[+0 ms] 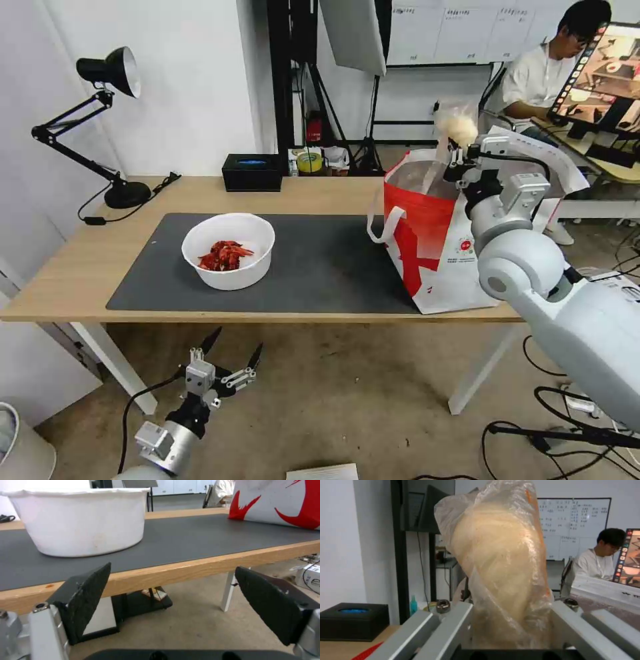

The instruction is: Pick up the trash from the table and place it into the takeout bag.

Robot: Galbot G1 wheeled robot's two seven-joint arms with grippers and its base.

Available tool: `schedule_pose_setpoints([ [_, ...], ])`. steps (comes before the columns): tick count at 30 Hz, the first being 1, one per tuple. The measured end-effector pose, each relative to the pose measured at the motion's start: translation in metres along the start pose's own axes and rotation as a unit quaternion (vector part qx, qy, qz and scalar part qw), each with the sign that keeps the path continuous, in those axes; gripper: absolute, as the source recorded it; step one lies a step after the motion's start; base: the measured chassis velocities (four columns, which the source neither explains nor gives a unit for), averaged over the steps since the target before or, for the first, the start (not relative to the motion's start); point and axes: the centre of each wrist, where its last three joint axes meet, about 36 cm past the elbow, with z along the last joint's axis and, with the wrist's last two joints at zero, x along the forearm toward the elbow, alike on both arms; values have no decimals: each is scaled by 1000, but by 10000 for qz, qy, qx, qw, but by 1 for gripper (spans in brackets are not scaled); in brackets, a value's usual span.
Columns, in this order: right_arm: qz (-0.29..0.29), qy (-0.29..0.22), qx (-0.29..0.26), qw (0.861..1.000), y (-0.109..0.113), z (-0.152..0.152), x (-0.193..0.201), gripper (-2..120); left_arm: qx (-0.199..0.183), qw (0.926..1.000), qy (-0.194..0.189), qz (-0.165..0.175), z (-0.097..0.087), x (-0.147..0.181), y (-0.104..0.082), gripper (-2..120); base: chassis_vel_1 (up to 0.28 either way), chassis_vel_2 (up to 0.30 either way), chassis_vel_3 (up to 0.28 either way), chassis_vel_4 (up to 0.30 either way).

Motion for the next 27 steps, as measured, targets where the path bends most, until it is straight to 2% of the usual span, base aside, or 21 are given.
schedule_pose_setpoints([
  [5,140,13,6,9999,-1,0,-1,32,2,10000,-5,0,0,-1,0,100,0,0,0,0],
  [6,140,13,6,9999,-1,0,-1,32,2,10000,-5,0,0,-1,0,100,0,0,0,0],
  [9,190,11,48,9998,-2,-2,-2,47,4,10000,-12,4,0,-2,0,100,0,0,0,0],
  [10,190,11,48,9998,-2,-2,-2,47,4,10000,-12,4,0,-2,0,100,0,0,0,0],
  [13,229,3,85,9997,-2,-3,-2,61,3,10000,-13,1,1,-2,1,100,0,0,0,0],
  [14,229,3,85,9997,-2,-3,-2,61,3,10000,-13,1,1,-2,1,100,0,0,0,0],
  [17,242,32,116,9996,-2,-2,-2,76,4,10000,-28,2,1,-3,1,100,0,0,0,0],
  [18,242,32,116,9996,-2,-2,-2,76,4,10000,-28,2,1,-3,1,100,0,0,0,0],
  [20,258,70,154,9995,-2,-2,-1,88,7,10000,-46,6,0,-5,1,100,0,0,0,0],
  [22,262,83,164,9995,-2,-1,-1,91,8,10000,-50,7,0,-5,1,100,0,0,0,0],
  [23,264,97,176,9994,-2,-1,-1,97,8,10000,-51,8,0,-5,1,100,0,0,0,0],
  [27,247,101,188,9995,-2,-1,0,100,6,10000,-48,10,0,-5,1,100,0,0,0,0],
])
